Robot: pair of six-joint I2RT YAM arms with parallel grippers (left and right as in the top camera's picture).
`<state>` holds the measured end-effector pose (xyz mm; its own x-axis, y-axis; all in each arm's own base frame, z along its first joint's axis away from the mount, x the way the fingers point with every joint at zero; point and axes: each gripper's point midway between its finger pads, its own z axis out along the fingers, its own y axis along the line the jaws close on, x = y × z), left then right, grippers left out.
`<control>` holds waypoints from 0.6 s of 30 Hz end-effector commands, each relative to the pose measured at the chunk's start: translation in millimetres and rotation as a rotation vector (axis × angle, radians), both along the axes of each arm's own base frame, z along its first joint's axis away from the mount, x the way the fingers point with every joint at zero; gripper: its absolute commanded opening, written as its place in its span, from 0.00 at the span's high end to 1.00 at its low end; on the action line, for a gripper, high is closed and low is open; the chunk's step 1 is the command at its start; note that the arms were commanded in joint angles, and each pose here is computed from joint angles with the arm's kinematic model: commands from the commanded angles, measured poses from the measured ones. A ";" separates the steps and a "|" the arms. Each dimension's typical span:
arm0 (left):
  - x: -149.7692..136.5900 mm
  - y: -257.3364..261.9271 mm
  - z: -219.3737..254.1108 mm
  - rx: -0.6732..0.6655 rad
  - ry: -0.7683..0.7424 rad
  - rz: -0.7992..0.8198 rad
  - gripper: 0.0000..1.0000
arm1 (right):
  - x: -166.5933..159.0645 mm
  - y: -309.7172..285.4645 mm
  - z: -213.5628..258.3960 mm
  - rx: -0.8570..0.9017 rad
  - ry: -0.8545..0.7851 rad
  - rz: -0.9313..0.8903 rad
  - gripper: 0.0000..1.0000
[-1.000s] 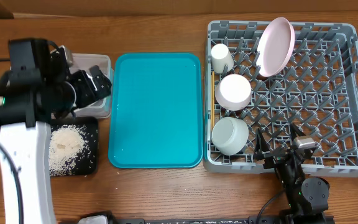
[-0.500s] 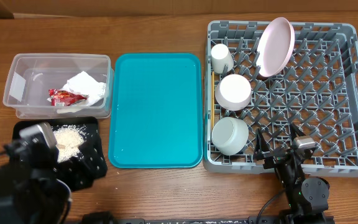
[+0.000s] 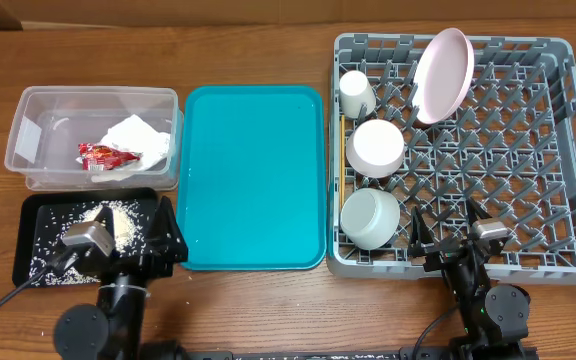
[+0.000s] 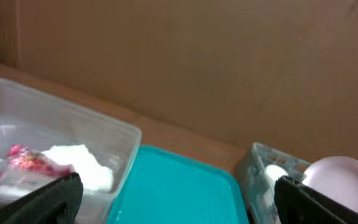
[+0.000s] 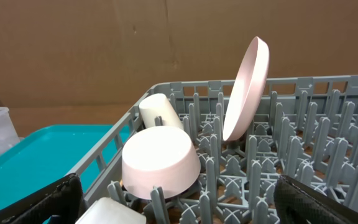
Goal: Sort waste into correct bins and load items into the dishwasher
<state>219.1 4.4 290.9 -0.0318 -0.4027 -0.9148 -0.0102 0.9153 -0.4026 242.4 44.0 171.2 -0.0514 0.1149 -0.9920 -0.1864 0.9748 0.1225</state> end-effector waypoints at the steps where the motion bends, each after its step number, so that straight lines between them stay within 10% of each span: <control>1: 7.0 -0.1 -7.3 -0.076 -0.157 -0.007 0.00 | 0.3 -0.6 -1.8 -0.003 -0.004 -0.001 0.00; 8: 13.0 0.4 -32.2 -0.084 -0.289 -0.016 0.00 | 0.3 -0.6 -1.8 -0.003 -0.004 -0.001 0.00; 18: 26.9 14.3 -119.1 0.129 -0.017 0.068 0.00 | 0.3 -0.6 -1.8 -0.003 -0.004 -0.001 0.00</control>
